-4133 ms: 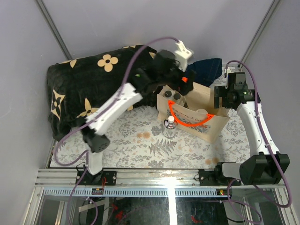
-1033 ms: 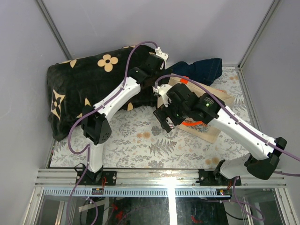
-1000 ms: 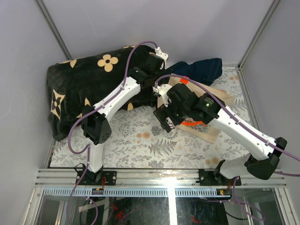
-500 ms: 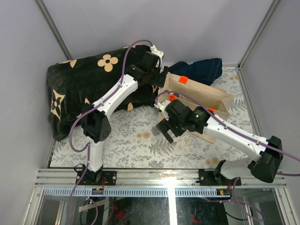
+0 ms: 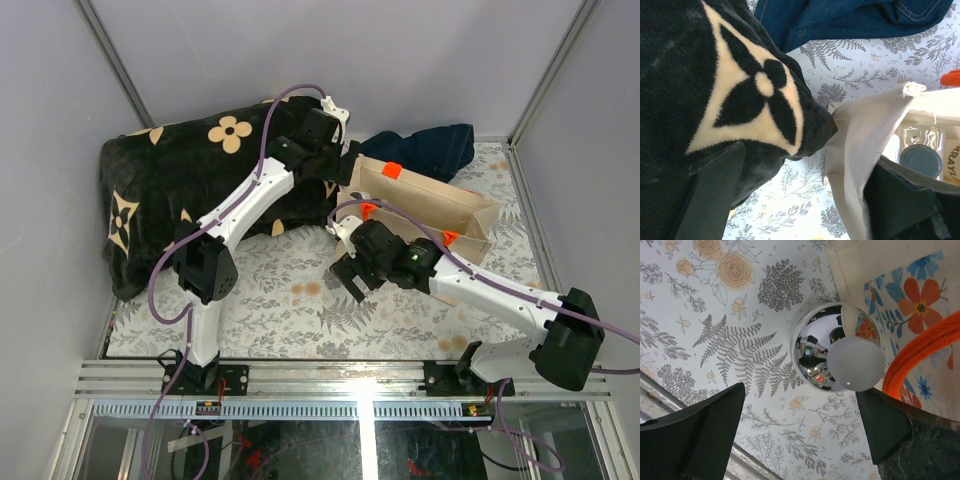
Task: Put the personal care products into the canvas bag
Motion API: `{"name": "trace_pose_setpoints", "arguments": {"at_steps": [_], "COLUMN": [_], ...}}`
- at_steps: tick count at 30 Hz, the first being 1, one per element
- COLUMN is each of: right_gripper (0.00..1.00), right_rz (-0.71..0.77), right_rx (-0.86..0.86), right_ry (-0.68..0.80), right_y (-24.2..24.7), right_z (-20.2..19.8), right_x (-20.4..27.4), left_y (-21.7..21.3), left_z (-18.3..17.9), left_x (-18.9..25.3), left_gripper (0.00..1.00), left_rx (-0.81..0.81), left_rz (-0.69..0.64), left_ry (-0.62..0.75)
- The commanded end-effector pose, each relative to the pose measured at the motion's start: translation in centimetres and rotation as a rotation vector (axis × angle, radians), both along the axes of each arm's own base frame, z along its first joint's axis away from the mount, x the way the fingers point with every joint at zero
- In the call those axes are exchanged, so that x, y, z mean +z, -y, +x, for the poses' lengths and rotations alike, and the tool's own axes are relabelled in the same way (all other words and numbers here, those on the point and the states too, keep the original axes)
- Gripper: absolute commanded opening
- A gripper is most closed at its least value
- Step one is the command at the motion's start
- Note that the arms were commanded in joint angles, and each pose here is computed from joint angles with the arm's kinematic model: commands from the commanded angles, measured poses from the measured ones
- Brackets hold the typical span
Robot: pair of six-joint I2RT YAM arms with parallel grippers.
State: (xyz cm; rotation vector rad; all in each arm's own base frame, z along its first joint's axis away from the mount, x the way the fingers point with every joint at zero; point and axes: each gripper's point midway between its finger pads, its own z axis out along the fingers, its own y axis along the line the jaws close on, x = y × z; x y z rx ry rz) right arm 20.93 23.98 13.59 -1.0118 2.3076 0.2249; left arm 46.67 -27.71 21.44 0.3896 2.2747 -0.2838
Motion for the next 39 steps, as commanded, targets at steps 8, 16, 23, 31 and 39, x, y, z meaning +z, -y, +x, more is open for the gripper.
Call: {"name": "trace_pose_setpoints", "arguments": {"at_steps": [8,16,23,31,39], "right_gripper": [0.99,1.0,0.99,0.96,0.95], "right_rz": [0.013,-0.01,0.01,0.043,0.053], "right_rx": [-0.045,-0.024,-0.014,-0.005,-0.012], "right_ry": [0.095,0.045,0.027,0.037,0.063], "right_y": [0.1,0.2,-0.1,-0.6,-1.3], "right_z": [4.8,4.9,4.5,4.6,5.6], "right_x": [-0.6,-2.2,-3.3,-3.9,-4.1], "left_y": [-0.8,-0.7,-0.5,-0.3,0.0], "left_z": [1.3,1.4,1.4,1.4,1.5], "left_x": [1.4,1.4,1.1,0.8,0.7], "left_gripper": [0.88,0.88,0.88,0.88,0.87], "left_rx": [0.026,0.028,0.028,0.025,0.023], "left_rz": [-0.009,-0.012,-0.016,-0.024,-0.032], "left_ry": [0.038,0.039,0.028,0.017,0.011]}}
